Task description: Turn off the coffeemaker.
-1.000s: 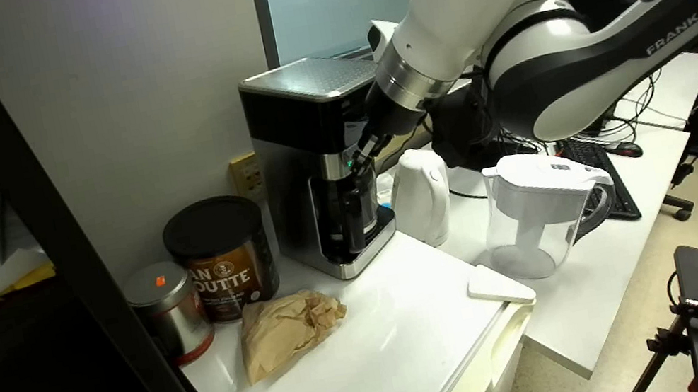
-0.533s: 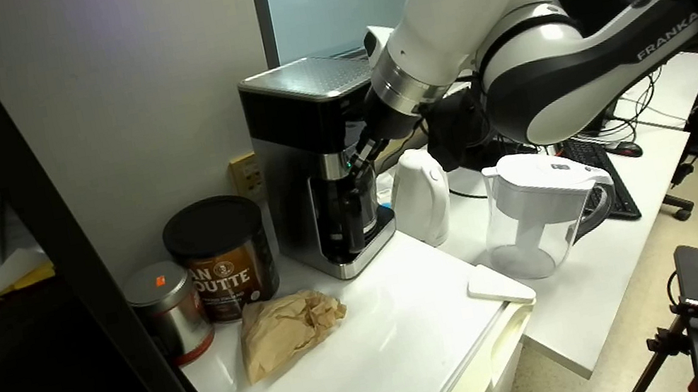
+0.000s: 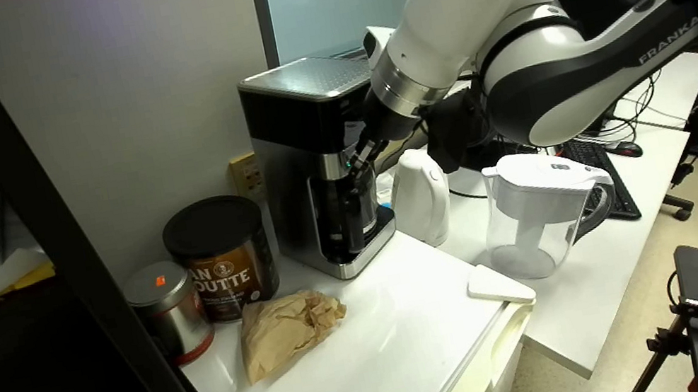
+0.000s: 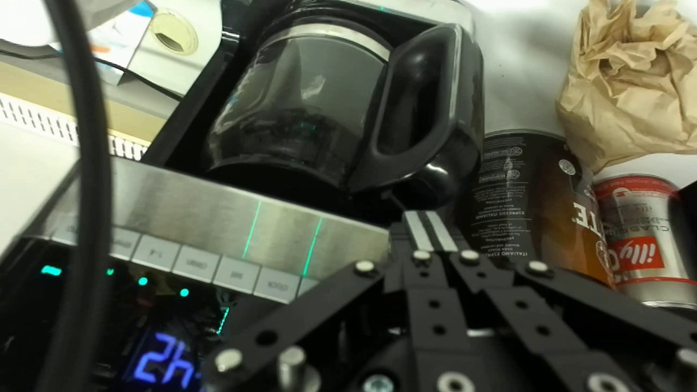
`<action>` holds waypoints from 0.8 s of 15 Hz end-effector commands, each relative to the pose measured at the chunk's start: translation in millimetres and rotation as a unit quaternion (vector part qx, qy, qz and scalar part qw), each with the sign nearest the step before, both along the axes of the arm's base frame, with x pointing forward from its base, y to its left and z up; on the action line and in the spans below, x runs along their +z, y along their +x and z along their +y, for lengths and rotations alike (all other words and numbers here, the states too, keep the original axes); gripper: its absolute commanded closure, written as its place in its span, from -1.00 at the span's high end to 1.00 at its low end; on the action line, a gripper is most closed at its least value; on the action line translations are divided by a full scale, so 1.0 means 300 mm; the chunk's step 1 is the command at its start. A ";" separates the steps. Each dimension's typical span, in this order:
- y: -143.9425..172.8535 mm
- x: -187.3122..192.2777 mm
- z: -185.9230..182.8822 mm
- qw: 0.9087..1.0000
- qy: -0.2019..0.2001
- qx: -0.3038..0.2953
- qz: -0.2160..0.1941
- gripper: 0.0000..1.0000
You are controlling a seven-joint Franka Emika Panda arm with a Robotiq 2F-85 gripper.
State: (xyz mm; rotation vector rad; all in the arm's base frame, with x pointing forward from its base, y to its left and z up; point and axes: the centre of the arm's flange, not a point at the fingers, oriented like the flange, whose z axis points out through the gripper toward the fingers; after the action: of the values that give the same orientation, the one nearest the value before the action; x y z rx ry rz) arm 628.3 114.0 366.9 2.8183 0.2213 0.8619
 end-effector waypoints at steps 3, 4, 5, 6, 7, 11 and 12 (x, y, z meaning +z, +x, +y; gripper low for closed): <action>0.049 0.041 0.011 0.999 -0.005 -0.005 -0.031 -0.99; 0.048 0.047 0.012 0.999 -0.005 -0.004 -0.033 -0.99; 0.047 0.051 0.012 0.999 -0.007 -0.004 -0.035 -0.99; 0.048 0.055 0.013 0.999 -0.008 -0.003 -0.036 -0.99; 0.048 0.056 0.014 0.999 -0.008 -0.002 -0.037 -0.99; 0.025 0.054 0.015 0.999 -0.010 0.002 -0.032 -0.99; -0.001 0.053 0.012 1.000 -0.012 0.007 -0.020 -0.99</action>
State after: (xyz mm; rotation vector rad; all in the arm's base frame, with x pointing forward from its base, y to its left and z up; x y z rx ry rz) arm 630.8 118.6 374.4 2.7956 0.2224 0.8992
